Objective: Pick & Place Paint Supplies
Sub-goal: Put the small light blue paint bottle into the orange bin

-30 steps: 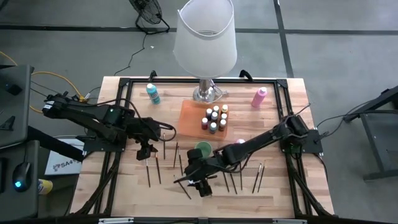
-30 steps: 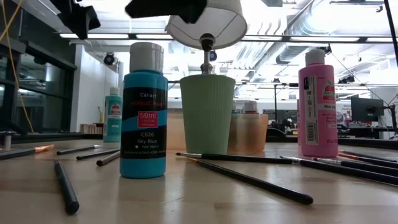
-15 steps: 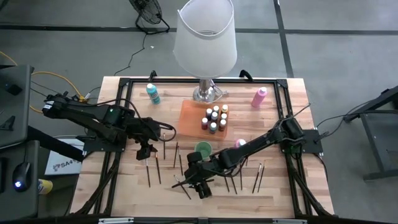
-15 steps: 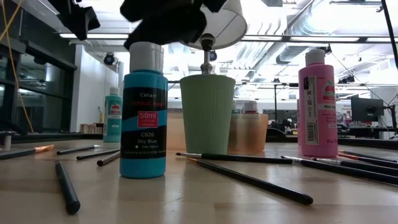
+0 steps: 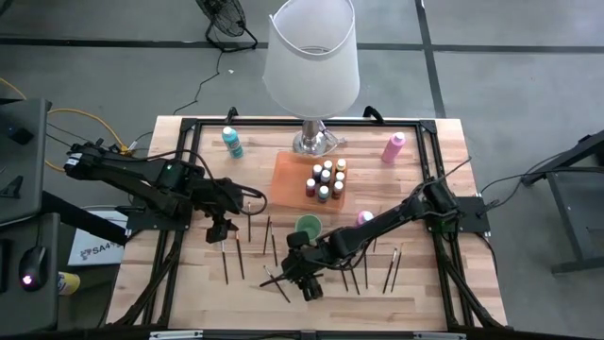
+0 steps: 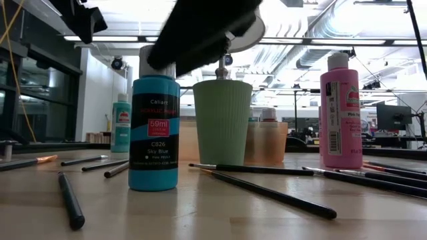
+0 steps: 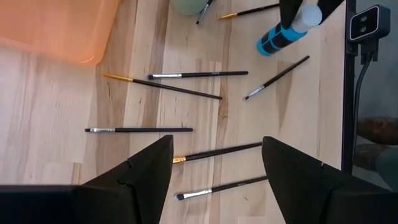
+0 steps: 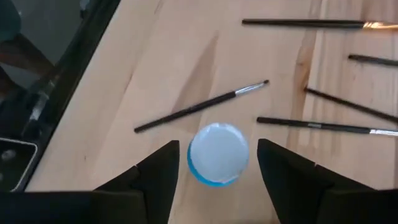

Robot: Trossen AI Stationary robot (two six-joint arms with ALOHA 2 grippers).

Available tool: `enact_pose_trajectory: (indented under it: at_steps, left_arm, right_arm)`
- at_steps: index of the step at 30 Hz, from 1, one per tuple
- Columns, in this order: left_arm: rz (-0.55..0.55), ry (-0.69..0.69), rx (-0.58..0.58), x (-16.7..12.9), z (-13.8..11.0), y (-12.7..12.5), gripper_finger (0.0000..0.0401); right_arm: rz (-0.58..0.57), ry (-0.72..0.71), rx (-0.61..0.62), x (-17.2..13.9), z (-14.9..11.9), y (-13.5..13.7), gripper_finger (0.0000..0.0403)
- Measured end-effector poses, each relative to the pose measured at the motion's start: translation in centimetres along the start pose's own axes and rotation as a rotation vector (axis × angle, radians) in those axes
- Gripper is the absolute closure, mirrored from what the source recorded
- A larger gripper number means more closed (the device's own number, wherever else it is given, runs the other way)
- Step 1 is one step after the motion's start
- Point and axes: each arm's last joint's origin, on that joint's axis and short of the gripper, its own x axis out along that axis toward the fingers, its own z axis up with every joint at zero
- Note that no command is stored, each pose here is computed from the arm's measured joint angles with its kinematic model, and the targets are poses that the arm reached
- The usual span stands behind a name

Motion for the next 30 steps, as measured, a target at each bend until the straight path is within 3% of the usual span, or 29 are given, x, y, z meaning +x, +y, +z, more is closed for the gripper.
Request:
enact_pose_trajectory:
  at_steps: [17,30]
  left_arm:
    - [0.002,0.009,0.003,0.0,-0.1,0.0,0.0164]
    - [0.001,0.008,0.011,0.0,-0.1,0.0,0.0164]
  right_arm:
    - [0.006,-0.011,0.023,-0.1,0.1,0.1,0.0287]
    - [0.021,-0.092,0.222,-0.9,1.1,0.5,0.0289]
